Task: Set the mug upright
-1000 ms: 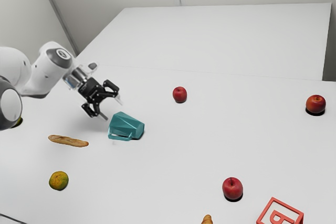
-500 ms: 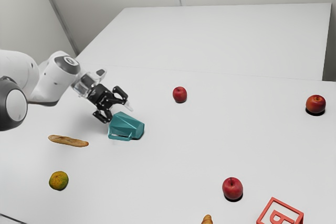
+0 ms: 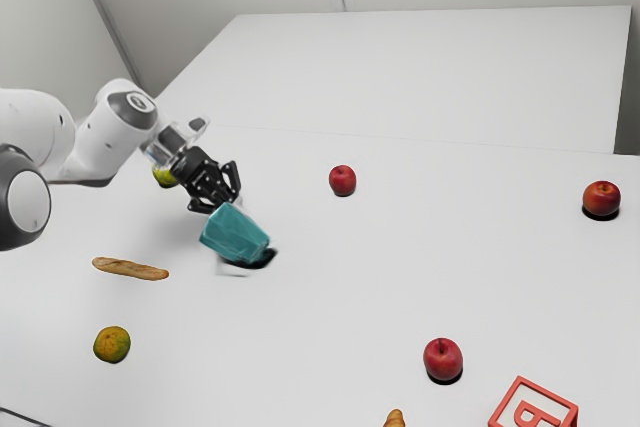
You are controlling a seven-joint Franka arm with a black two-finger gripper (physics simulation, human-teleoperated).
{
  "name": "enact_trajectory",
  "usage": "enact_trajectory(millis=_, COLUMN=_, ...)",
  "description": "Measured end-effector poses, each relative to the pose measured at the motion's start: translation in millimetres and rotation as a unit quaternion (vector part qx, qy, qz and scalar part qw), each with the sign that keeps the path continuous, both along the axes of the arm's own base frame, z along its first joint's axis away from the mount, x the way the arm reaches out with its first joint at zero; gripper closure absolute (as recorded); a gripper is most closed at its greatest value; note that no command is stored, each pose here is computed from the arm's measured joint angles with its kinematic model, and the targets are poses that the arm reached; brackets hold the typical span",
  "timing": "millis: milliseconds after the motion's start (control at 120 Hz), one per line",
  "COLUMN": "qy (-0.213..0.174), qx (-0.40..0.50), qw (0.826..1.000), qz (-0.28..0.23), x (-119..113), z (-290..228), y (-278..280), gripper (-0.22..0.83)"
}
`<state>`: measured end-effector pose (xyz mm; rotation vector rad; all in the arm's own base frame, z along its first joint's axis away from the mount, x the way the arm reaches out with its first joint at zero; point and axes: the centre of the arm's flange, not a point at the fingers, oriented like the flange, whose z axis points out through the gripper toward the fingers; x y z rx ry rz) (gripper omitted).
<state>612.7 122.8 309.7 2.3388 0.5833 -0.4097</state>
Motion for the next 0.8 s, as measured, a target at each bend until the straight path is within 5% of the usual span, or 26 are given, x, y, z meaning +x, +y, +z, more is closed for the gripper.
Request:
enact_trajectory(millis=208, qy=0.002, qx=0.005, qw=1.000, qz=0.000, x=-2, z=8, y=-5, gripper=0.76)
enact_trajectory(millis=375, qy=-0.025, qx=0.078, qw=0.995, qz=-0.059, x=-3, z=49, y=-37, gripper=0.76)
enact_trajectory(millis=617, qy=-0.075, qx=0.224, qw=0.959, qz=-0.154, x=-39, z=79, y=-109, gripper=0.77)
enact_trajectory(millis=800, qy=-0.119, qx=0.302, qw=0.931, qz=-0.165, x=-56, z=80, y=-137, gripper=0.78)
